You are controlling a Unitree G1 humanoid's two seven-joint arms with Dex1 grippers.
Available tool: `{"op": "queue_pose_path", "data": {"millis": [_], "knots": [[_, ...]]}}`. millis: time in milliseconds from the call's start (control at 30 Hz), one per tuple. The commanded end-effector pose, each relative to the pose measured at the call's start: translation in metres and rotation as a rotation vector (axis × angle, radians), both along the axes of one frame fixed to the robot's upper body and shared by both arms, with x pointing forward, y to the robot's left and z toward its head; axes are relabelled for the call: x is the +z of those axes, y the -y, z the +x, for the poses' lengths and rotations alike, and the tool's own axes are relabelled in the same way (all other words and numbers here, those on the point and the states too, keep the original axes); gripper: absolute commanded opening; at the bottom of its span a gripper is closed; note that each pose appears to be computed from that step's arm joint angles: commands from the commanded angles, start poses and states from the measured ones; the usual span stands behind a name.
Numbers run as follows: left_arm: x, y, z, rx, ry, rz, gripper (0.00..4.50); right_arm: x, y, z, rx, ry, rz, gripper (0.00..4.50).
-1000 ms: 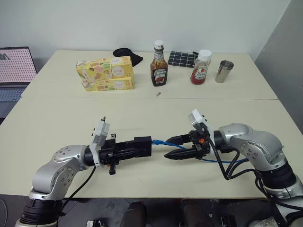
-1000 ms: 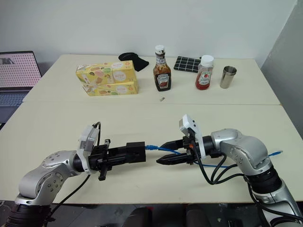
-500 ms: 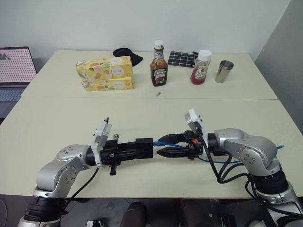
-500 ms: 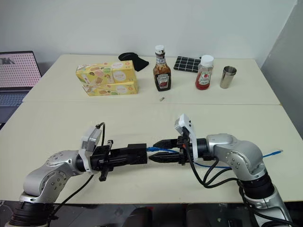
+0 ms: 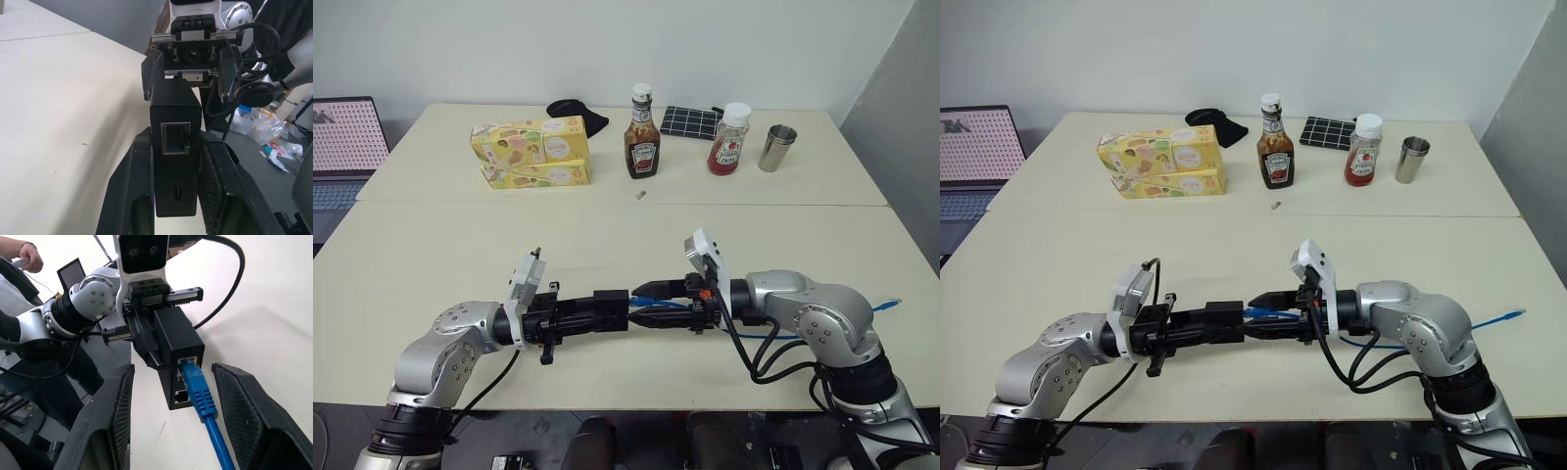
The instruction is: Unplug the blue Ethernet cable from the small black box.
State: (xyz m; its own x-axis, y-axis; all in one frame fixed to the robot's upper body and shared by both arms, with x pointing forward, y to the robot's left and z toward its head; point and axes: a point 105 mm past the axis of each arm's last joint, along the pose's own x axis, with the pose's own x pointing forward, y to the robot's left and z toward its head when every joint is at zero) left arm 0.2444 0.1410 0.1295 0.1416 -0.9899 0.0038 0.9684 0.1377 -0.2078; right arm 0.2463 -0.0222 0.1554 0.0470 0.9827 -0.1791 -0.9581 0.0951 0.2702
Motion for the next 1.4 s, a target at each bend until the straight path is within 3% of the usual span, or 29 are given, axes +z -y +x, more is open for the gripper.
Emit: {"op": "queue_pose_path", "data": {"millis": [33, 167, 267, 533, 600, 1067, 1400], "knots": [[0.006, 0.002, -0.002, -0.015, 0.039, -0.02, 0.77, 0.008, -0.001, -0.001, 0.017, 0.051, 0.012, 2.66], [0.005, 0.002, -0.003, -0.019, 0.04, -0.022, 0.77, 0.009, -0.002, 0.001, 0.015, 0.05, 0.016, 2.66], [0.005, 0.003, -0.003, -0.021, 0.039, -0.022, 0.77, 0.01, -0.001, 0.001, 0.016, 0.04, 0.023, 2.21], [0.008, 0.004, -0.004, -0.022, 0.041, -0.022, 0.77, 0.008, 0.001, 0.002, 0.019, 0.039, 0.01, 0.27], [0.008, 0.005, -0.004, -0.026, 0.041, -0.02, 0.77, 0.008, 0.002, 0.002, 0.024, 0.041, 0.005, 0.07], [0.005, 0.002, -0.009, -0.019, 0.023, -0.008, 0.77, 0.003, 0.013, 0.001, 0.062, 0.002, -0.044, 0.07], [0.004, -0.013, -0.008, 0.068, 0.017, 0.001, 0.77, 0.001, 0.034, 0.013, -0.009, 0.012, -0.078, 0.04]]}}
